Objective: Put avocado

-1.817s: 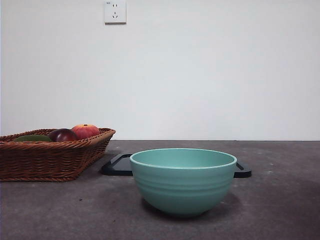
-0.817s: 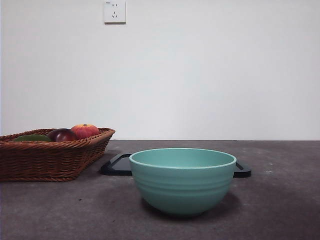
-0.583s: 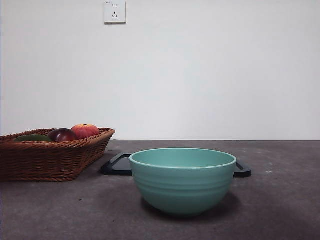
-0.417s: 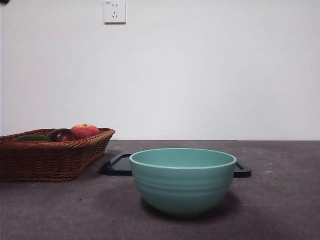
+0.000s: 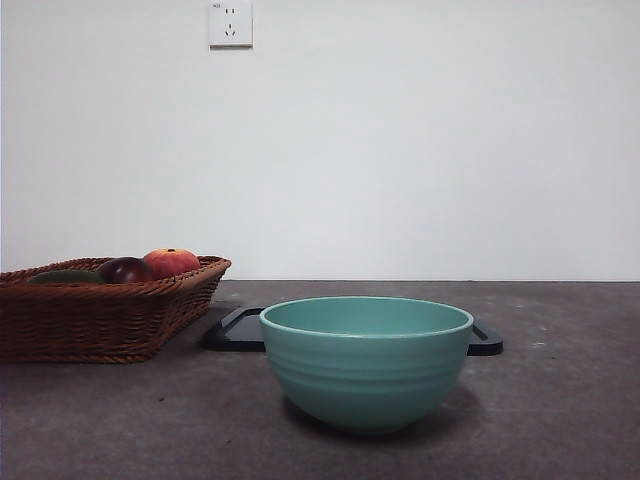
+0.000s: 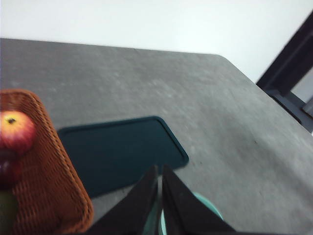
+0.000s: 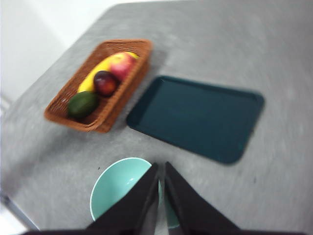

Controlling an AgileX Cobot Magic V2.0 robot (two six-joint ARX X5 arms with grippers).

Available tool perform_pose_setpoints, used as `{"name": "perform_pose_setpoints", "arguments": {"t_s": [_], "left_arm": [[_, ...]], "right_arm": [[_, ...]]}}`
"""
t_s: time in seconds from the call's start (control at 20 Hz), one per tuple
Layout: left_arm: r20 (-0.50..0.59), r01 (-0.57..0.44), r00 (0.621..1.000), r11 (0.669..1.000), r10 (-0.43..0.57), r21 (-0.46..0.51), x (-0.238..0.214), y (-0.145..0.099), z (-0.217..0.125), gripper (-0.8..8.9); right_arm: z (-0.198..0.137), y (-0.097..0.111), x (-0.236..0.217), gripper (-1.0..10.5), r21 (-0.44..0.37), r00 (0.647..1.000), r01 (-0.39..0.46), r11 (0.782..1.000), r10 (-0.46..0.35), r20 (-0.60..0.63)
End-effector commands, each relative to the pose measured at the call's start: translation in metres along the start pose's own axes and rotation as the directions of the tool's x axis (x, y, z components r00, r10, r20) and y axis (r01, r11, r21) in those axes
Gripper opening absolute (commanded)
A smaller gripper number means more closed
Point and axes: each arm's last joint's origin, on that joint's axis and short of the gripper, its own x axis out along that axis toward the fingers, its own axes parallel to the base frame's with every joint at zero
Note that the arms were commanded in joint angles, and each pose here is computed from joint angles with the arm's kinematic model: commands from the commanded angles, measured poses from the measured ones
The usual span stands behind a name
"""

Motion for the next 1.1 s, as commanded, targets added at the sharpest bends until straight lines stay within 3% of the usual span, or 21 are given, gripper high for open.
{"name": "perform_pose_setpoints", "arguments": {"t_s": [0.05, 0.25, 0.35, 0.45, 0.5, 0.6, 1.1], "left_arm": [[-0.051, 0.001, 0.999, 1.000, -0.001, 0.000, -0.002, -0.001, -0.002, 0.19], [-0.142, -0.022, 0.990, 1.000, 0.021, -0.006, -0.003, 0.001, -0.011, 0.30], [-0.141, -0.019, 0.990, 1.000, 0.022, 0.022, -0.003, 0.001, -0.011, 1.15], [-0.139, -0.017, 0.990, 0.999, 0.020, 0.027, -0.003, 0.001, -0.011, 3.54], [-0.140, -0.017, 0.990, 1.000, 0.021, 0.026, -0.003, 0.001, -0.011, 5.56], [-0.135, -0.017, 0.991, 1.000, 0.020, 0.020, -0.004, 0.001, -0.011, 7.46], [-0.211, -0.071, 0.975, 0.997, 0.062, -0.033, -0.008, 0.000, -0.011, 7.38]], "right_arm": [[0.000, 0.004, -0.004, 0.1, -0.104, 1.000, -0.014, 0.994, 0.014, -0.005], [-0.004, 0.006, -0.008, 0.1, -0.133, 1.000, -0.011, 0.991, 0.009, -0.015], [-0.004, 0.005, -0.008, 0.9, -0.136, 1.000, -0.008, 0.991, 0.006, -0.016], [-0.004, 0.005, -0.008, 3.5, -0.130, 1.000, -0.002, 0.991, 0.000, -0.017], [-0.004, 0.005, -0.008, 4.7, -0.124, 1.000, -0.002, 0.992, 0.000, -0.017], [-0.004, 0.005, -0.008, 5.6, -0.124, 1.000, -0.003, 0.992, 0.001, -0.018], [-0.005, 0.006, -0.008, 5.6, -0.099, 0.999, -0.020, 0.995, 0.017, -0.028]]}}
